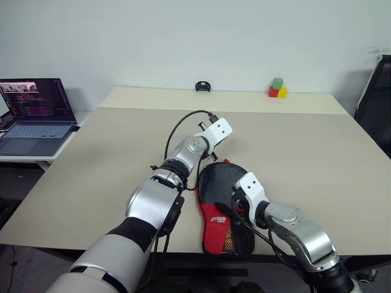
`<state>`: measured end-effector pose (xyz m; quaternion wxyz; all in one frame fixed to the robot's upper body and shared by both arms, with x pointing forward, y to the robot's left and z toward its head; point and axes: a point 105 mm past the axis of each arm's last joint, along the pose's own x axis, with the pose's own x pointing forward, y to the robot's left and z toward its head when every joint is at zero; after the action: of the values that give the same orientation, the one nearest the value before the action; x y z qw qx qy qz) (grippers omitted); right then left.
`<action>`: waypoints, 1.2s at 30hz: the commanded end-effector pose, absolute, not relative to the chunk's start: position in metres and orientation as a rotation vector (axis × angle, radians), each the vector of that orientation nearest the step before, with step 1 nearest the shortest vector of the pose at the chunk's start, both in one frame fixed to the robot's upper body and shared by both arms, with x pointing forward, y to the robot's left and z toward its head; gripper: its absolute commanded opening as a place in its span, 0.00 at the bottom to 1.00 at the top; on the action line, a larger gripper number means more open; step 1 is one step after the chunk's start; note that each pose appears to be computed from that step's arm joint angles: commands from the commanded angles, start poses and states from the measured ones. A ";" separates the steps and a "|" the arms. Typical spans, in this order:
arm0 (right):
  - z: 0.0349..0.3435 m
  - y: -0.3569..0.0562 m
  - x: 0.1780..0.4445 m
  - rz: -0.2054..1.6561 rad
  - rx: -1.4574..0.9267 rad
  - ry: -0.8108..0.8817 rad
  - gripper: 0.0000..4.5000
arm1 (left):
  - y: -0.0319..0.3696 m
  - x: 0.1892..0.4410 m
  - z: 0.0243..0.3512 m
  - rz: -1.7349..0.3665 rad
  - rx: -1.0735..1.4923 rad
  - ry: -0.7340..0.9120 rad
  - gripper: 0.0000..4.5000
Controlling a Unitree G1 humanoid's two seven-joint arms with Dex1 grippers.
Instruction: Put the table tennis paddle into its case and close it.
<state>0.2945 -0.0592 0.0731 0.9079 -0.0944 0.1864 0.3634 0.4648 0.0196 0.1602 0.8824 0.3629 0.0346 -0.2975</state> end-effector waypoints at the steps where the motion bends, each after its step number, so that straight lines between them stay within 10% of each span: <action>1: 0.004 -0.069 0.262 0.746 -0.158 0.719 1.00 | 0.008 0.467 0.197 -0.608 0.784 -0.052 0.02; 8: 0.004 -0.065 0.258 0.742 -0.149 0.720 1.00 | -0.002 0.465 0.201 -0.621 0.813 -0.080 0.02; 11: -0.002 -0.064 0.245 0.704 -0.117 0.736 1.00 | -0.081 0.418 0.149 -0.947 0.869 -0.025 0.02; 23: -0.002 -0.061 0.248 0.706 -0.116 0.729 1.00 | -0.075 0.408 0.117 -1.020 0.905 0.063 0.98; 36: -0.002 -0.061 0.250 0.710 -0.118 0.727 1.00 | -0.072 0.410 0.116 -1.017 0.917 0.067 0.99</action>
<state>0.2775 -0.0544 0.0650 0.9183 -0.0628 0.1964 0.3379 0.4093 -0.0668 0.1053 0.7783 0.4167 0.0545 -0.4665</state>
